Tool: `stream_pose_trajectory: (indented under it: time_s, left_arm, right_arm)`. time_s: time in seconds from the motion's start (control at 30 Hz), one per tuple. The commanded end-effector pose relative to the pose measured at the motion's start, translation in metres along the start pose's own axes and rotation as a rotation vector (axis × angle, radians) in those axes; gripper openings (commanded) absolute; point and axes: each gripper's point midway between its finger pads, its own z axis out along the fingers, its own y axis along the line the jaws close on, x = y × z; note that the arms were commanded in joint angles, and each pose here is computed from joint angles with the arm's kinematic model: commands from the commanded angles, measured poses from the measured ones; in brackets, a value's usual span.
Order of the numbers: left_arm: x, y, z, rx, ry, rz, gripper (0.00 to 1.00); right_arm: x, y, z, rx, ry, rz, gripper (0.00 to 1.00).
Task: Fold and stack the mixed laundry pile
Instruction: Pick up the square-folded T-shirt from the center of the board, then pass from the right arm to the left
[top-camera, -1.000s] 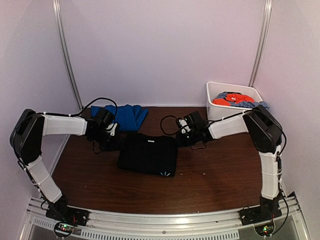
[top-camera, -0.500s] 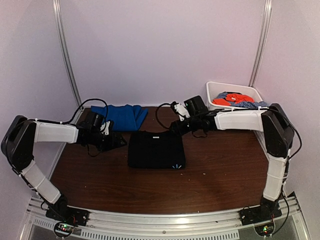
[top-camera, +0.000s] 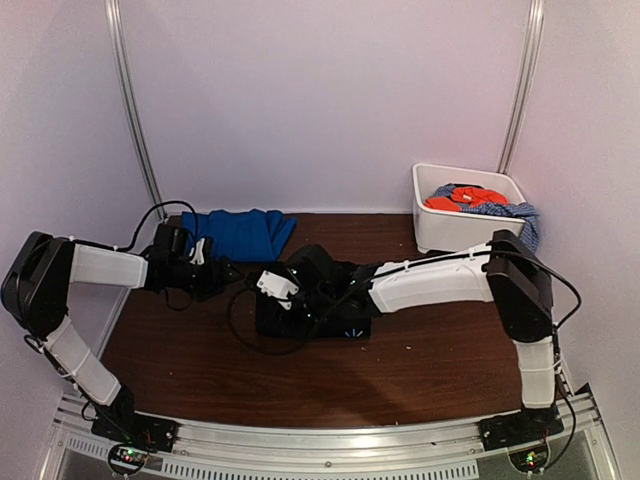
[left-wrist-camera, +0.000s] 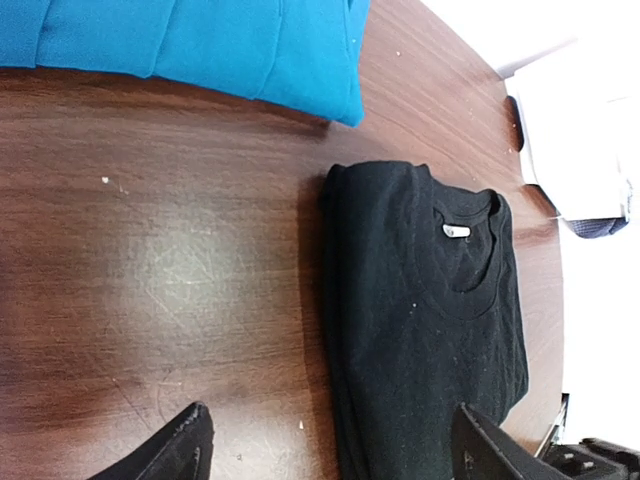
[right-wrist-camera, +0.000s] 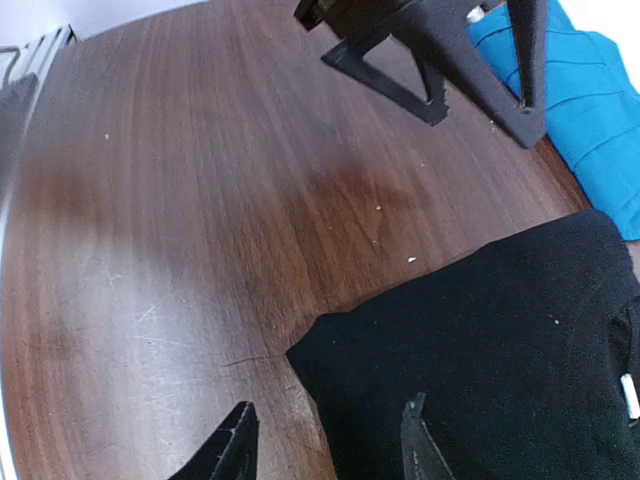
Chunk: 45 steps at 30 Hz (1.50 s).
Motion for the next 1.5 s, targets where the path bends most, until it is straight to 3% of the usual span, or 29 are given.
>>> stream_pose_trajectory:
  time_s: [0.0, 0.23, 0.37, 0.57, 0.67, 0.77, 0.9, 0.97, 1.07, 1.27, 1.47]
  left_arm:
    - [-0.002, -0.003, 0.002, 0.046, -0.016, 0.017, 0.83]
    - [0.007, 0.006, 0.005, 0.045, -0.016, -0.015, 0.85]
    - [0.01, 0.01, 0.013, 0.057, -0.007, -0.044, 0.88]
    - [0.014, 0.016, 0.022, 0.068, 0.002, -0.076, 0.9]
    - [0.013, 0.015, 0.024, 0.071, 0.002, -0.077, 0.89]
    - [0.013, 0.016, 0.025, 0.072, 0.002, -0.079, 0.88]
    - [0.014, 0.009, 0.025, 0.118, -0.002, -0.087, 0.88]
    - [0.016, 0.005, 0.026, 0.134, -0.003, -0.095, 0.89]
    - [0.022, -0.005, 0.031, 0.142, -0.011, -0.093, 0.97]
    - [0.027, -0.036, 0.043, 0.211, -0.023, -0.135, 0.98]
    - [0.041, -0.054, 0.068, 0.241, 0.039, -0.206, 0.98]
  right_arm:
    - [-0.004, -0.007, 0.02, 0.037, 0.013, -0.011, 0.51]
    - [0.019, 0.001, 0.058, 0.058, 0.104, -0.057, 0.54]
    - [0.057, -0.001, 0.08, 0.098, 0.217, -0.088, 0.57]
    - [0.101, -0.013, 0.082, 0.205, 0.359, -0.169, 0.62]
    - [0.11, -0.024, 0.078, 0.267, 0.395, -0.202, 0.54]
    - [0.102, -0.039, 0.068, 0.364, 0.383, -0.214, 0.24]
    - [0.054, -0.036, 0.043, 0.335, 0.193, -0.175, 0.09]
    - [0.032, -0.036, 0.033, 0.308, 0.106, -0.136, 0.06]
    - [0.015, -0.04, 0.026, 0.28, 0.04, -0.108, 0.05]
    - [0.008, -0.042, 0.025, 0.248, 0.015, -0.096, 0.04]
    - [-0.005, -0.039, 0.021, 0.228, -0.014, -0.1, 0.04]
